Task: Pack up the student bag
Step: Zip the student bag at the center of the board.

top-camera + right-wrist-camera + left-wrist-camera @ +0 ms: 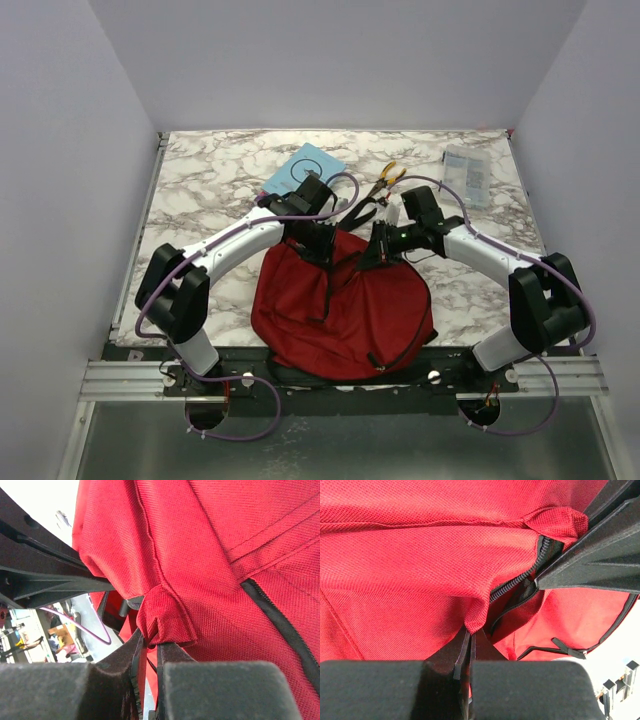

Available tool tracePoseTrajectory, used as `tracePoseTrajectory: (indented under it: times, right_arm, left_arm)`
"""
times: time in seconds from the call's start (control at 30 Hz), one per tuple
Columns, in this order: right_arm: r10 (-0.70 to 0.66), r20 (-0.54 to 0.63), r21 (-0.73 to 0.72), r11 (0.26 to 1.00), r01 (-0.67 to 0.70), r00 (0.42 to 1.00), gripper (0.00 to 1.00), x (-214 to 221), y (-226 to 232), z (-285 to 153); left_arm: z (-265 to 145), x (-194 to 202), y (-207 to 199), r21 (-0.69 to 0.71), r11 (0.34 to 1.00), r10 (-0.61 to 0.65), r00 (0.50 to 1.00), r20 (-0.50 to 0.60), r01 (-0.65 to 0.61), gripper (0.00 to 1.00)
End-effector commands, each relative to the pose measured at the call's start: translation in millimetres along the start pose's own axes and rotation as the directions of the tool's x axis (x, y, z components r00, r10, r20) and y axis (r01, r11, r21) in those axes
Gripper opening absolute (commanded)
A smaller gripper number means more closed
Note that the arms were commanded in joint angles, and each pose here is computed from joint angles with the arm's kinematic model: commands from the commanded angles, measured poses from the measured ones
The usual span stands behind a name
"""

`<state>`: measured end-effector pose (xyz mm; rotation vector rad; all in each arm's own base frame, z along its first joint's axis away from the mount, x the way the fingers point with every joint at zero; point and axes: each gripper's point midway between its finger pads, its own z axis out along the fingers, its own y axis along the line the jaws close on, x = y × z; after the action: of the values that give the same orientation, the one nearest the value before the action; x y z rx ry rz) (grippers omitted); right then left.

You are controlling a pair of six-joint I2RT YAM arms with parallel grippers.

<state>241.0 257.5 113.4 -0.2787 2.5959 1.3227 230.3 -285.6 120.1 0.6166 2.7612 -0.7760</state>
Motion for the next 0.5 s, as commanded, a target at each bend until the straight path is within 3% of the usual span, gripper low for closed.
tracePoseTrajectory:
  times: [0.0,0.07,0.2,0.47]
  right_arm:
    - [-0.028,0.048,-0.034,0.999,0.029,0.998,0.14,-18,10,-3]
    - [-0.004,0.057,-0.033,0.999,0.006,0.998,0.12,-21,10,-3]
    - [0.058,0.055,-0.218,0.975,-0.045,0.997,0.11,-25,32,-9]
    - [0.056,0.097,0.066,0.996,-0.063,0.994,0.41,-25,-6,-16]
  left_arm:
    - [4,-1,-10,0.028,0.999,0.02,1.0,-0.015,-0.02,0.0]
    - [5,0,-9,0.015,0.999,0.029,0.999,-0.015,-0.029,0.0]
    - [9,0,-5,-0.003,1.0,0.027,0.999,-0.025,-0.027,0.0]
    - [7,1,-9,-0.001,0.999,0.036,0.999,-0.022,-0.036,0.0]
